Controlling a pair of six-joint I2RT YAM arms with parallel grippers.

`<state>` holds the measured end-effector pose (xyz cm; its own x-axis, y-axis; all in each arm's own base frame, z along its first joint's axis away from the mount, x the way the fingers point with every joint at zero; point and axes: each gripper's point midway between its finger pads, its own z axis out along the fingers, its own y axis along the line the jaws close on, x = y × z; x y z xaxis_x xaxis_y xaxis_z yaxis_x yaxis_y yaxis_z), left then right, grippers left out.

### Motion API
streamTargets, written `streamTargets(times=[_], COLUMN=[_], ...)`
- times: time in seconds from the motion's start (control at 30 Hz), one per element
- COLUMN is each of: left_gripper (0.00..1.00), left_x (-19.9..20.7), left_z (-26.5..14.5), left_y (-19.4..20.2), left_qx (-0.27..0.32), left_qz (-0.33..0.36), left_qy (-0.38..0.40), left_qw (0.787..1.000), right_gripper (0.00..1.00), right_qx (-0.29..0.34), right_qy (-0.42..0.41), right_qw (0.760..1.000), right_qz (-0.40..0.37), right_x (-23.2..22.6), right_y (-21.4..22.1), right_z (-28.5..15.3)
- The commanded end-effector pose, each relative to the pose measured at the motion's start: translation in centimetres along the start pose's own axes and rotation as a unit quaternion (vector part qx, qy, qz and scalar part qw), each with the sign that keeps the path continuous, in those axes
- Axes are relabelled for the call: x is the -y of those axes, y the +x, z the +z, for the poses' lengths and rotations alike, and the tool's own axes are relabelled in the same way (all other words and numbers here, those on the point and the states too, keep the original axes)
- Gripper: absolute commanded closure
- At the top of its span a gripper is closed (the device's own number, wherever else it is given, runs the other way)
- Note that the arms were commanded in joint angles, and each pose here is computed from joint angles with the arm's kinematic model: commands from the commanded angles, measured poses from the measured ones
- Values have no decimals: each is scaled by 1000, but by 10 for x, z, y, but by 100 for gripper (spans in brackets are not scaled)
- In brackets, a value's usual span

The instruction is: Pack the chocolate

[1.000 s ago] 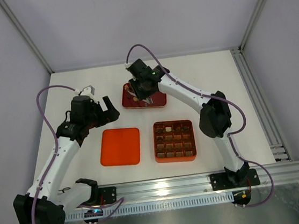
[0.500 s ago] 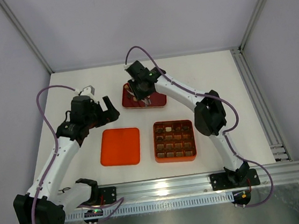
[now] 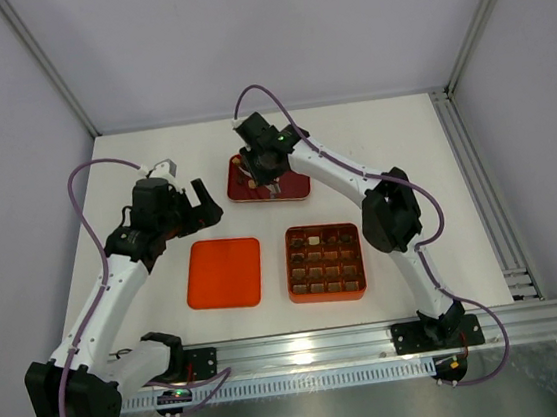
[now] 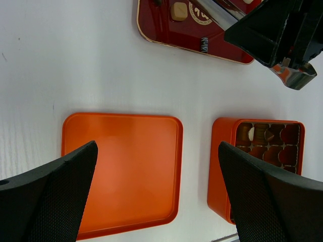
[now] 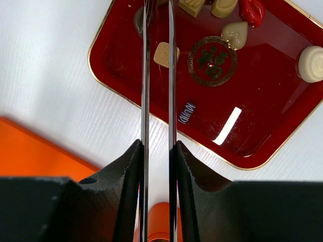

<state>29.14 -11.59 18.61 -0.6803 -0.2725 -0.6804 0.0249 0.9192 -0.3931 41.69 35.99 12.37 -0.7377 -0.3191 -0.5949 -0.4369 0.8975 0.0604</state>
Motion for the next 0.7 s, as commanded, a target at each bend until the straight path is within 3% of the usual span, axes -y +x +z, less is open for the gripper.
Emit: streamTargets(times=[0.0, 0.67], left_gripper=[0, 0], left_x=[1, 3], left_z=[-1, -3], left_y=[-6, -7], left_qx=[14, 16], left_qz=[6, 6], left_qy=[5, 8], left_qw=[1000, 1000], right_gripper=[72, 73], right_qx=[50, 88], right_qy=[-12, -17], right_qw=[999, 996], right_qz=[8, 24], right_x=[-5, 2], right_y=[-32, -41], right_z=[-18, -75])
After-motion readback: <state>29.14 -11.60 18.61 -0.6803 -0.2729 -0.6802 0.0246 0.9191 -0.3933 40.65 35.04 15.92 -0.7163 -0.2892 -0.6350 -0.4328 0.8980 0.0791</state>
